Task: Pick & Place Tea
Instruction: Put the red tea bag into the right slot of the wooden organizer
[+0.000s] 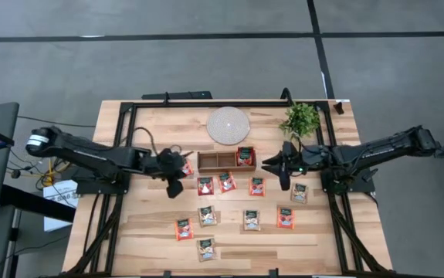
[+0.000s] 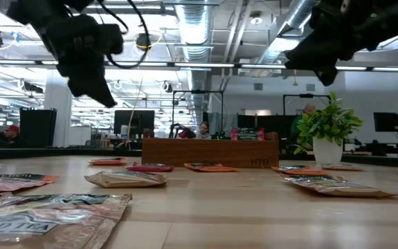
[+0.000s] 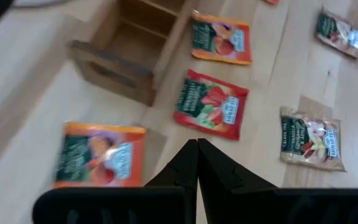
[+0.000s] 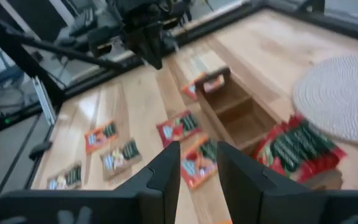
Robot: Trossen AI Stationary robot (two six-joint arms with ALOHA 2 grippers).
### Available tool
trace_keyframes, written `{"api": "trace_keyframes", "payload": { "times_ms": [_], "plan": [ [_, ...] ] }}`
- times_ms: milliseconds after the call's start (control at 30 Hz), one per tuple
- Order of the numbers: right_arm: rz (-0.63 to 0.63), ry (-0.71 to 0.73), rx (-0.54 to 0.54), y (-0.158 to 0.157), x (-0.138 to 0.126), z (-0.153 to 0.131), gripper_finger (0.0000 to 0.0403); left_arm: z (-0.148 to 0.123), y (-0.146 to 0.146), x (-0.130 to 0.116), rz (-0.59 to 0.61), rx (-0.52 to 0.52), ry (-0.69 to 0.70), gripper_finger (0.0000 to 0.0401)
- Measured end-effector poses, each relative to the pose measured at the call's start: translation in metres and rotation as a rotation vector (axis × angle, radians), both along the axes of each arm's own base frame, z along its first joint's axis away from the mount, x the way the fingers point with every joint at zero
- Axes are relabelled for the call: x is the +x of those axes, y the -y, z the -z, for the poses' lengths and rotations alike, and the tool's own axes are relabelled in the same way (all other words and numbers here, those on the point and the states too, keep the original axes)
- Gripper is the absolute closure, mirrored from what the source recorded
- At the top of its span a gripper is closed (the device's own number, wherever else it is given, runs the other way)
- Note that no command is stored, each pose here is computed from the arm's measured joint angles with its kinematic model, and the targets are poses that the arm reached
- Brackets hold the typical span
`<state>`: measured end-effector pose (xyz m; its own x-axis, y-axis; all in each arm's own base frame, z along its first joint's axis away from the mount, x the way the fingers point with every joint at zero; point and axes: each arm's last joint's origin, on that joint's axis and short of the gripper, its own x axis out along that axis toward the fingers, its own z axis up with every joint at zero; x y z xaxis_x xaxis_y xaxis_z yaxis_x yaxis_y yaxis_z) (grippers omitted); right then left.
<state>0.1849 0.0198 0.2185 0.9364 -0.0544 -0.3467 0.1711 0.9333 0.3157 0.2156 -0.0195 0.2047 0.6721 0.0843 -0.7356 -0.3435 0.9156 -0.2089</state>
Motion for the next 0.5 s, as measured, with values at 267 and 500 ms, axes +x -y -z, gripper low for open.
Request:
{"api": "trace_keyframes", "payload": {
  "times_ms": [267, 500],
  "plan": [
    [-0.05, 0.027, -0.037, -0.005, -0.009, -0.007, 0.0305, 0.007, 0.007, 0.038, 0.104, 0.046, -0.078, 0.0401],
    [-0.075, 0.04, -0.062, -0.006, -0.023, -0.012, 0.0305, 0.01, 0.01, 0.065, 0.137, 0.075, -0.112, 0.0401]
  ]
}}
